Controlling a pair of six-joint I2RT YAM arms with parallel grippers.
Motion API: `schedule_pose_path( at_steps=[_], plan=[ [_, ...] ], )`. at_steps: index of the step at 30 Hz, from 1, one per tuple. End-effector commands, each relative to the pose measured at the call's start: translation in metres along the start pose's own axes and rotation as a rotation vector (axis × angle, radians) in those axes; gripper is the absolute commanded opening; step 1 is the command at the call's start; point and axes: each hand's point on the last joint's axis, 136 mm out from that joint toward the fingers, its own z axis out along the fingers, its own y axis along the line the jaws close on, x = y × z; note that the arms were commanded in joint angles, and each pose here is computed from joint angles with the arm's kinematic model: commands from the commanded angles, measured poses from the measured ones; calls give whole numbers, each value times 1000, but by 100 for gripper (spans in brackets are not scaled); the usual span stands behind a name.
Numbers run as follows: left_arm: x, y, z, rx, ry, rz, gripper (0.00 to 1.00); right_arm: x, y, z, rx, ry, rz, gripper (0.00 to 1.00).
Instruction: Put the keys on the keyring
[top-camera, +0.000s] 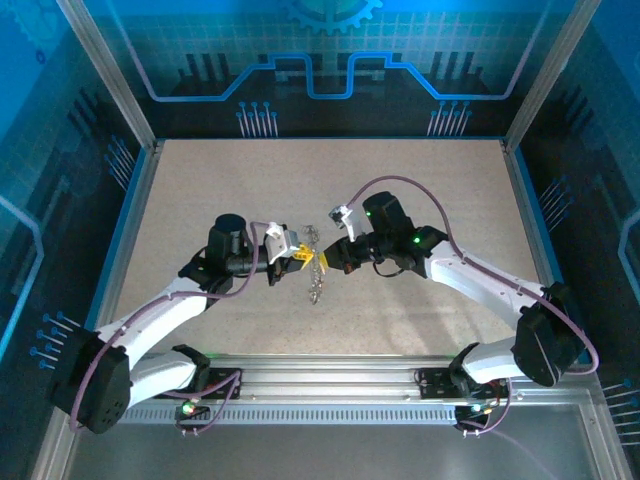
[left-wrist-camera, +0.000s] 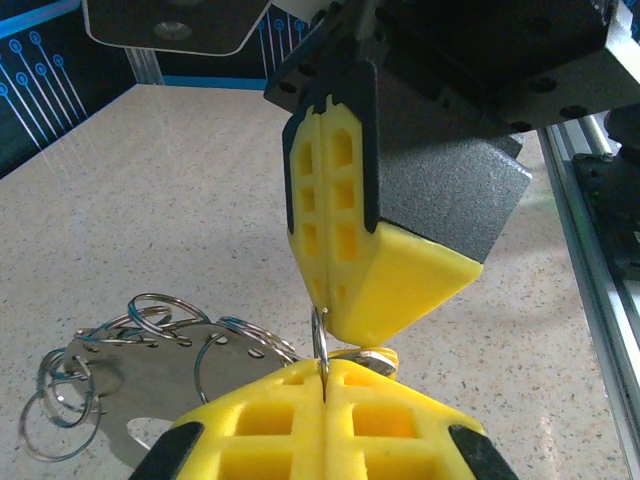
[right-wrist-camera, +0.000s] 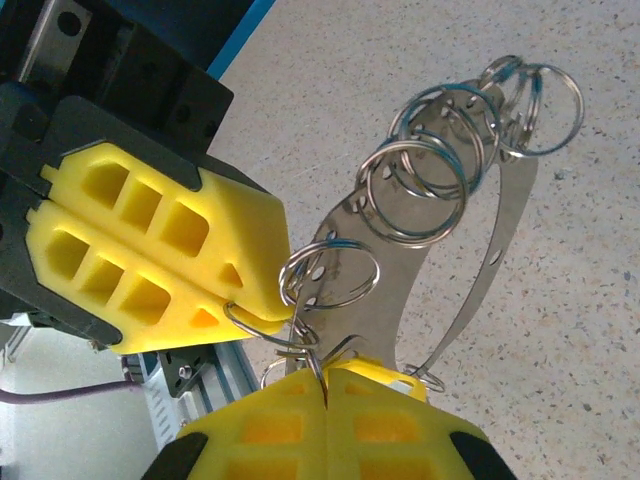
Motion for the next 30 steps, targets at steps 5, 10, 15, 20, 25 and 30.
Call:
schedule_pose_path(
  at_steps=[5,10,15,20,25,30],
  plan=[
    [-19,-7,1,31,-79,45,0,-11,-13,-6,15,-33,79,0],
    [-23,-6,1,24,-120,31,0,-10,-4,-15,-60,-45,44,24],
    [-30,-8,1,43,-162,18,0,-13,-7,-32,-63,-81,12,30],
    [-39,-6,2,51,-199,-6,0,-16,-4,-49,-31,-100,-112,35],
    [-42,-7,4,76,-216,-15,0,-23,-1,-63,40,-156,-332,40],
    [-42,-11,6,117,-222,-10,0,-24,14,-68,83,-233,-704,38]
  ],
)
